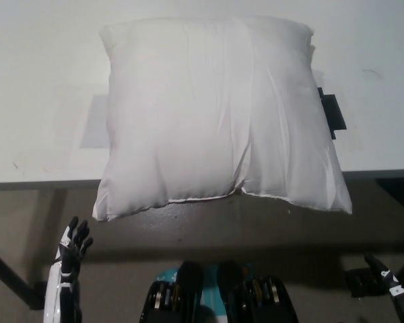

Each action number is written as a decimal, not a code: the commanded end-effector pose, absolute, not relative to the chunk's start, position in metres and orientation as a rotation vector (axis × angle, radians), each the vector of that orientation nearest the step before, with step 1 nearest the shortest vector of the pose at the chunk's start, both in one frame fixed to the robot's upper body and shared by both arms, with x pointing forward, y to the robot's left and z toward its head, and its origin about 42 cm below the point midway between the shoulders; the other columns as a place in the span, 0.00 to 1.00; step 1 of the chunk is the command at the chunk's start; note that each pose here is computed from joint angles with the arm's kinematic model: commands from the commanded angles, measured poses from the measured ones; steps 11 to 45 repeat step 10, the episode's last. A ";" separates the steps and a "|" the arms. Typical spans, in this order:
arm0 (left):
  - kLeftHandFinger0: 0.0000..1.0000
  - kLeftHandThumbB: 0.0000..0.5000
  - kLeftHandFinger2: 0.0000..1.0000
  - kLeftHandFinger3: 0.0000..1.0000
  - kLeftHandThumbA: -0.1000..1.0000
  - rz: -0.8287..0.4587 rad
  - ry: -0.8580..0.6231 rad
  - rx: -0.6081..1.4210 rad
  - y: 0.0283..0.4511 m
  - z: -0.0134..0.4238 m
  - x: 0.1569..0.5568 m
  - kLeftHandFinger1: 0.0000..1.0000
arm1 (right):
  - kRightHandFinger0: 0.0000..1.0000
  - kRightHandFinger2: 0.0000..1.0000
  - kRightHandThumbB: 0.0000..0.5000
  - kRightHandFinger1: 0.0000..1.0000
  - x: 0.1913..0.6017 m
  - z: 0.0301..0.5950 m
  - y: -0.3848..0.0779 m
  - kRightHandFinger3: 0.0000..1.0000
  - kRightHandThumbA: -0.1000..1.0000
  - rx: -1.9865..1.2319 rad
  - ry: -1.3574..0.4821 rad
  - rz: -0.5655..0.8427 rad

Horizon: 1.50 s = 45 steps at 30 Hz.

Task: The robot uses both hands to lift the pillow and then drops it on the table

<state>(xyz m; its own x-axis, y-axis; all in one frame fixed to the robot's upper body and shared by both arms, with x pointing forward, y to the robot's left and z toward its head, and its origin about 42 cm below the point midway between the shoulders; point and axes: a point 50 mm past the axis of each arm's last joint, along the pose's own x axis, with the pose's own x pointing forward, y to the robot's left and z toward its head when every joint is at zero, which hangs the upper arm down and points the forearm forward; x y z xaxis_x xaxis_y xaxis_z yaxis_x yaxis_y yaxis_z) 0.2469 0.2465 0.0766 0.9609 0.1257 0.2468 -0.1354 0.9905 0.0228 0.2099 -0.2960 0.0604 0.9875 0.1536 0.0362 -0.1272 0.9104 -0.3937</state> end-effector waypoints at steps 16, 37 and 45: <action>1.00 0.16 1.00 1.00 1.00 0.141 -0.336 0.103 0.248 0.092 0.252 1.00 | 1.00 1.00 0.34 1.00 0.214 0.073 -0.298 1.00 1.00 -0.439 -0.132 0.154; 1.00 0.16 1.00 1.00 1.00 0.141 -0.336 0.103 0.248 0.092 0.252 1.00 | 1.00 1.00 0.34 1.00 0.214 0.073 -0.298 1.00 1.00 -0.439 -0.132 0.154; 1.00 0.16 1.00 1.00 1.00 0.141 -0.336 0.103 0.248 0.092 0.252 1.00 | 1.00 1.00 0.34 1.00 0.214 0.073 -0.298 1.00 1.00 -0.439 -0.132 0.154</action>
